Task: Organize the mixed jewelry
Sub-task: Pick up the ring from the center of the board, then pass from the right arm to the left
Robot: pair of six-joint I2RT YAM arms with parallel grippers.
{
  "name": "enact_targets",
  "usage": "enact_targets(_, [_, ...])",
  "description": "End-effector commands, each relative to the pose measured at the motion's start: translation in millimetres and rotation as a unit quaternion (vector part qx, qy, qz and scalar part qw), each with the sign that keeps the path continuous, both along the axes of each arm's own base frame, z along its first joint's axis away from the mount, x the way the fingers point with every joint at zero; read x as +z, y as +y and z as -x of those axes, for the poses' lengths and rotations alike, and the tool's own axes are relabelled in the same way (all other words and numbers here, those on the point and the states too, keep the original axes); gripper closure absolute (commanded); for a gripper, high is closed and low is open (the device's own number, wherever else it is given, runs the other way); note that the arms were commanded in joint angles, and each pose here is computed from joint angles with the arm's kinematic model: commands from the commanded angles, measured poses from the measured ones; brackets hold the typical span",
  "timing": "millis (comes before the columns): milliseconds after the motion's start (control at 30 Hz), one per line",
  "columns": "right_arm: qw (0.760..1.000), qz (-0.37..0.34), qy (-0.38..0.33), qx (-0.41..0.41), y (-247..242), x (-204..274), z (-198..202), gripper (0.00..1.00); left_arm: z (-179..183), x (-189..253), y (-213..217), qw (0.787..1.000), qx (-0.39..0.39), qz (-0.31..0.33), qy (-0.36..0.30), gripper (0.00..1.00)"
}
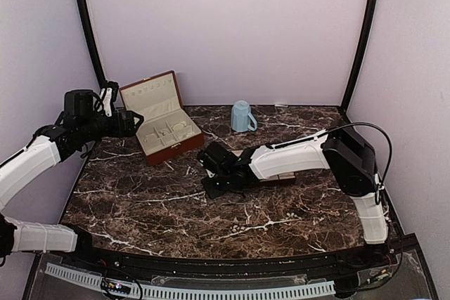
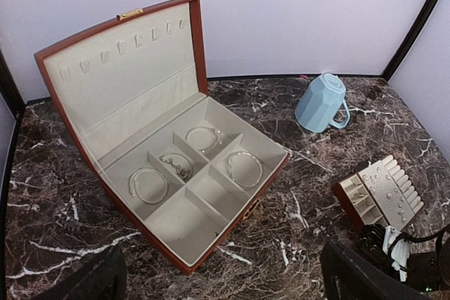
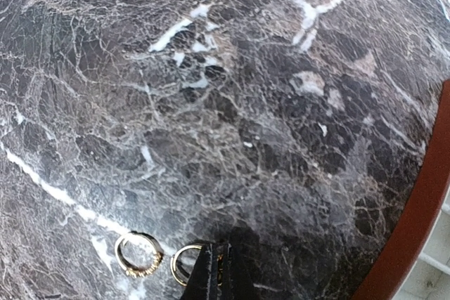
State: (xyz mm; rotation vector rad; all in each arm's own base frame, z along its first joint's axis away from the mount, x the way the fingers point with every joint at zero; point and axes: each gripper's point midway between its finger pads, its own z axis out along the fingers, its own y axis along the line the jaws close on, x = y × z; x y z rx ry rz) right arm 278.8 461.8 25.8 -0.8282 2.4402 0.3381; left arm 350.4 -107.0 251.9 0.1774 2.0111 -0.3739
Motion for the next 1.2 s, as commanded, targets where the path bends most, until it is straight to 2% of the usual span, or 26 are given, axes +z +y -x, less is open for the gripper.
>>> enact_targets(0, [0.999,-0.043,-0.019,-0.014,4,27,1,1.0,2,-14,-15,0.999,-0.031,0.024,0.024,0.01])
enact_targets(167, [0.995,-0.073,-0.05,-0.042,-3,48,-7,1.0,7,-27,-44,0.992,-0.089,0.07,0.055,0.03])
enact_targets(300, [0.99,-0.109,-0.073,-0.058,-6,70,-11,1.0,17,-41,-80,0.978,-0.156,0.105,0.092,0.06])
enact_targets(467, [0.976,-0.182,-0.101,-0.065,-8,111,-11,1.0,37,-58,-127,0.949,-0.244,0.14,0.143,0.13])
enact_targets(733, [0.955,-0.266,-0.123,-0.04,-9,154,1,1.0,74,-57,-179,0.899,-0.364,0.176,0.169,0.26])
enact_targets(967, [0.952,-0.273,-0.137,-0.021,-6,164,6,1.0,90,-64,-199,0.871,-0.405,0.194,0.199,0.46])
enact_targets(1167, [0.95,-0.274,-0.147,-0.003,0,170,13,1.0,88,-70,-202,0.867,-0.403,0.199,0.214,0.56])
